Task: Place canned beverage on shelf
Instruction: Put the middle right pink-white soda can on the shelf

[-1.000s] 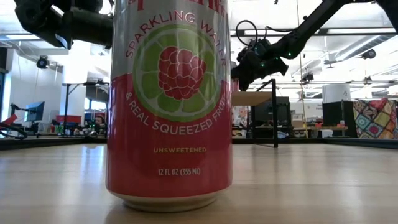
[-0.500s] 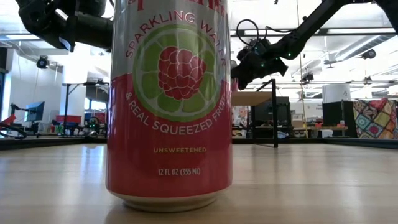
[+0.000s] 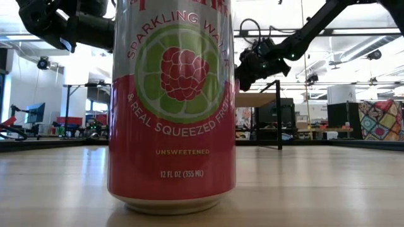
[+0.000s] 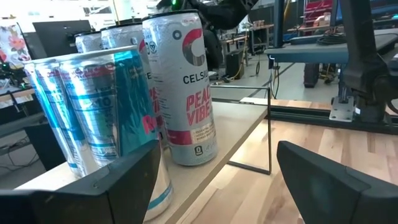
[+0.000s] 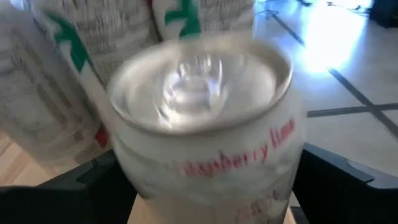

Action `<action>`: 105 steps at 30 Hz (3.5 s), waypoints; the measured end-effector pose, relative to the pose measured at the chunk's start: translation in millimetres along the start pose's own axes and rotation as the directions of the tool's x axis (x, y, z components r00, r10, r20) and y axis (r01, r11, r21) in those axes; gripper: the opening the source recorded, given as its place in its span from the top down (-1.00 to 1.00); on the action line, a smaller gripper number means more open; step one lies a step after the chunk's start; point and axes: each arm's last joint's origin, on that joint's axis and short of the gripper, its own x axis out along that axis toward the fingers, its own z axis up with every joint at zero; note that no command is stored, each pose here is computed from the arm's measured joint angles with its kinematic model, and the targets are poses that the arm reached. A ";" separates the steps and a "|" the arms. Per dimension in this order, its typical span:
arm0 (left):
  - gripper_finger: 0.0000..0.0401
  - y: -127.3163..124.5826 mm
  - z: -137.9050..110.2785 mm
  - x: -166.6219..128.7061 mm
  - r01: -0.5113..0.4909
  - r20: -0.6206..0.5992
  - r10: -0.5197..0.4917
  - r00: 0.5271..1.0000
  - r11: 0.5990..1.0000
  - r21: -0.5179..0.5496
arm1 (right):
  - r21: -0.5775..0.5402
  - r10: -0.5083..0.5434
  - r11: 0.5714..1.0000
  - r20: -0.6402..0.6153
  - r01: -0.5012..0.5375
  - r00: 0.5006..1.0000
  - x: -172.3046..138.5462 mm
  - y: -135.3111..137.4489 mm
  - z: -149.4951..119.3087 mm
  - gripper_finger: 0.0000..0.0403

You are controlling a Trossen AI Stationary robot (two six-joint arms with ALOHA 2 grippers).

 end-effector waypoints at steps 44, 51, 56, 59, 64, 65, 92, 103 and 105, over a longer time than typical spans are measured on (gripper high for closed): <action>-0.54 -15.2 23.3 14.1 -0.003 -0.184 0.020 0.983 0.996 0.091 | -0.048 -0.039 0.998 -0.028 0.038 0.999 -9.2 30.2 8.9 -0.56; -0.54 -15.2 23.3 14.2 -0.004 -0.184 0.020 0.983 0.996 0.090 | -0.088 -0.017 0.996 -0.014 0.016 1.000 -0.5 16.9 19.5 -0.57; -0.54 -15.2 23.3 14.1 -0.005 -0.184 0.021 0.983 0.996 0.090 | -0.092 -0.004 0.996 -0.030 0.001 1.000 5.0 7.7 20.2 -0.58; -0.54 -15.1 23.2 14.1 -0.005 -0.184 0.022 0.983 0.996 0.091 | -0.085 0.003 0.996 -0.051 -0.008 0.999 5.5 4.3 20.1 -0.58; -0.54 -15.0 23.0 14.1 -0.009 -0.185 0.028 0.982 0.995 0.099 | -0.079 -0.004 0.997 -0.057 -0.001 0.998 2.2 2.6 21.0 -0.58; -0.54 -14.8 22.9 14.0 -0.015 -0.186 0.033 0.982 0.995 0.101 | -0.080 -0.008 0.997 -0.057 0.004 0.998 0.9 2.7 21.8 -0.58; -0.54 -14.4 22.3 13.9 -0.025 -0.190 0.045 0.981 0.994 0.107 | -0.052 -0.028 0.998 -0.078 0.024 0.997 -29.0 26.0 45.7 -0.81; -0.54 -14.5 23.6 14.1 -0.028 -0.179 0.045 0.983 0.995 0.097 | -0.042 -0.239 0.971 -0.140 0.236 0.961 -36.5 27.3 51.5 -0.81; -0.54 -14.5 23.6 14.1 -0.028 -0.179 0.045 0.983 0.995 0.097 | -0.038 -0.265 0.964 -0.146 0.263 0.953 -37.6 27.6 52.4 -0.81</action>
